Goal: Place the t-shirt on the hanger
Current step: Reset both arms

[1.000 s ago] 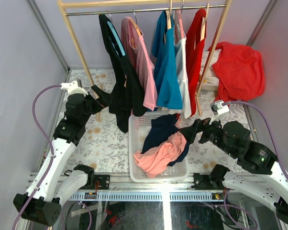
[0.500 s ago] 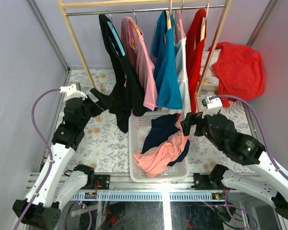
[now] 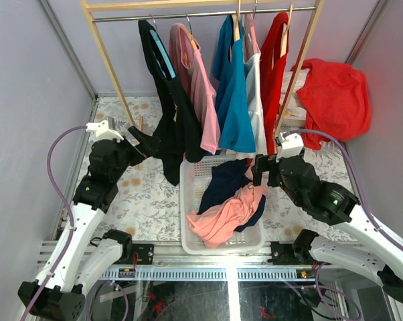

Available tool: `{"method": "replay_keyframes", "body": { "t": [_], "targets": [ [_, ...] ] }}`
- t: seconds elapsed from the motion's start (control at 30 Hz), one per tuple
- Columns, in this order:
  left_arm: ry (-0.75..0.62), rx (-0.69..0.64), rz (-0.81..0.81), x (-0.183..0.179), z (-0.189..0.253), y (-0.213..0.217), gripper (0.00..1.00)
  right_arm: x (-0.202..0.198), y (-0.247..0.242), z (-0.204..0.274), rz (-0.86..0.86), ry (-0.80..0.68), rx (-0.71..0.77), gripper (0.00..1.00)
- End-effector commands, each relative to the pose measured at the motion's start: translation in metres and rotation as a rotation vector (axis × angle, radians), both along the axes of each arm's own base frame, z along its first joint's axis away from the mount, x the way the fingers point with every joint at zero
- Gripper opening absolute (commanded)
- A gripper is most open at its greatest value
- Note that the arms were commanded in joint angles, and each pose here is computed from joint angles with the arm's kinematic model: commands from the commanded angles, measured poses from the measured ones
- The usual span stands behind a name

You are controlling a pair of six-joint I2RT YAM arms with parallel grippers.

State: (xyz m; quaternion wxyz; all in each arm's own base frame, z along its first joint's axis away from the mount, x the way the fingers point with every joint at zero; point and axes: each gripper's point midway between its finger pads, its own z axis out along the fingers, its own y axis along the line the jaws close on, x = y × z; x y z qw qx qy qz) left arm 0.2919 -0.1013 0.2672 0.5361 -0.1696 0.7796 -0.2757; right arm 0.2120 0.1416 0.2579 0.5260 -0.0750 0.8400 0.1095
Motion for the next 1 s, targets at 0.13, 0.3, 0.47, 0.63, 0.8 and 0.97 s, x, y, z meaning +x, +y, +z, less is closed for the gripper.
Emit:
{"method": "replay_keyframes", "body": {
  "t": [0.13, 0.3, 0.47, 0.63, 0.8, 0.97],
  "targets": [
    [-0.049, -0.022, -0.034, -0.008, 0.008, -0.005, 1.00, 0.014, 0.016, 0.009, -0.004, -0.025, 0.036, 0.99],
    [-0.063, -0.046, -0.043, -0.011, 0.009, -0.007, 1.00, 0.008, 0.030, 0.010, 0.053, 0.043, 0.055, 0.99],
    [-0.051, -0.053, -0.054, -0.011, 0.006, -0.009, 1.00, -0.002, 0.033, 0.021, 0.089, 0.053, 0.114, 0.99],
    [-0.054, -0.049, -0.043, -0.011, 0.008, -0.007, 1.00, -0.008, 0.026, 0.046, 0.101, -0.012, 0.172, 0.99],
    [-0.050, -0.036, -0.011, -0.014, 0.005, 0.000, 1.00, -0.009, 0.029, 0.059, 0.125, -0.041, 0.203, 0.99],
    [-0.055, -0.037, -0.011, -0.017, 0.006, 0.000, 1.00, -0.006, 0.036, 0.061, 0.134, -0.031, 0.197, 0.99]
  ]
}}
